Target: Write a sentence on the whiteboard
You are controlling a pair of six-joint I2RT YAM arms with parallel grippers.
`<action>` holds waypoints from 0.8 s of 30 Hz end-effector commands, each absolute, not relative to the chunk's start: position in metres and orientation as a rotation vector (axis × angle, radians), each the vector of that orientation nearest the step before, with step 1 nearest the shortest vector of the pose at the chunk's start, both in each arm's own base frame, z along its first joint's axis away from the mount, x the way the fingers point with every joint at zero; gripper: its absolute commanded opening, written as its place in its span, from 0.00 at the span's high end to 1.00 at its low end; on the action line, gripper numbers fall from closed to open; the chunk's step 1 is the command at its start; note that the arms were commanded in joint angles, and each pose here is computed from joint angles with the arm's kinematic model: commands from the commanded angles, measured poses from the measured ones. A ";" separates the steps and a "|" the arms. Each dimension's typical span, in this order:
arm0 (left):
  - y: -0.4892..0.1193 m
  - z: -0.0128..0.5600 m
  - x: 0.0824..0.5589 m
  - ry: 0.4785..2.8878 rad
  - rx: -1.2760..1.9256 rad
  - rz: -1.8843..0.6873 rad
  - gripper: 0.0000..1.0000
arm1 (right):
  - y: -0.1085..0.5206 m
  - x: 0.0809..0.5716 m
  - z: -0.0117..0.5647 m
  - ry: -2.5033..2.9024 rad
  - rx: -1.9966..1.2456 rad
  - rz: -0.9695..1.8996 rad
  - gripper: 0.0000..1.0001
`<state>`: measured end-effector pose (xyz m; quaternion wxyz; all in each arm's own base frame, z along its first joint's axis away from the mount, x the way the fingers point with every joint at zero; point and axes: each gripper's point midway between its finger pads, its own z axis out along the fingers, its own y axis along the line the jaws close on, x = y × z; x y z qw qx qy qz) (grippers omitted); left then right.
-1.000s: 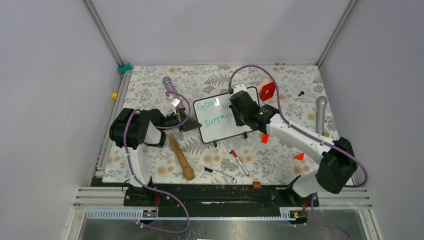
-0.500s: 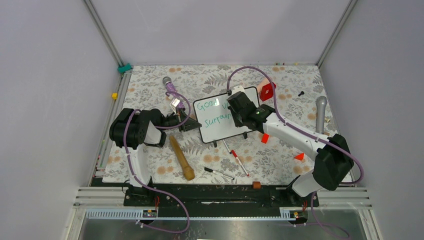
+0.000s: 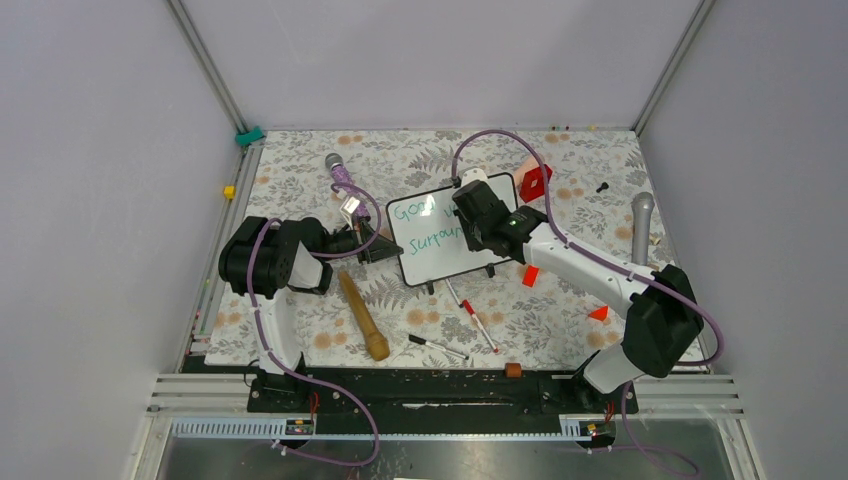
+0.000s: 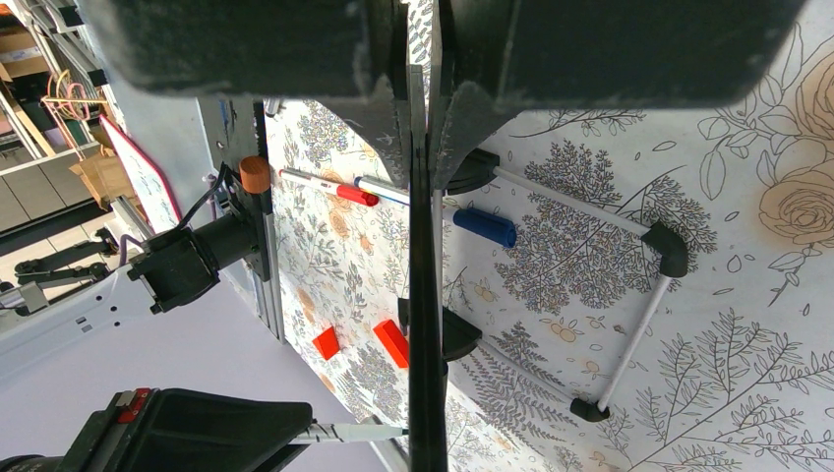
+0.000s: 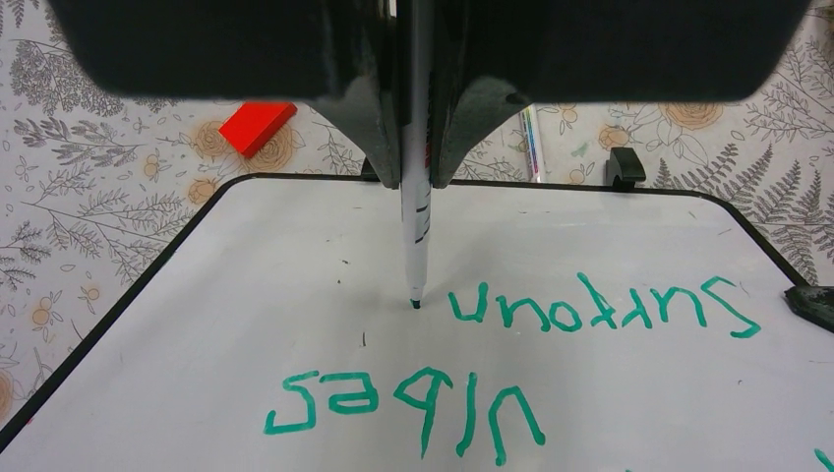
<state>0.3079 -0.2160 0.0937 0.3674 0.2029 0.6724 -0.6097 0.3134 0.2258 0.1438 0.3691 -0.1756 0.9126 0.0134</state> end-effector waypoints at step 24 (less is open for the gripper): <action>-0.217 0.087 0.310 1.712 0.557 -1.544 0.98 | 0.229 0.307 0.136 2.374 -0.475 0.074 1.00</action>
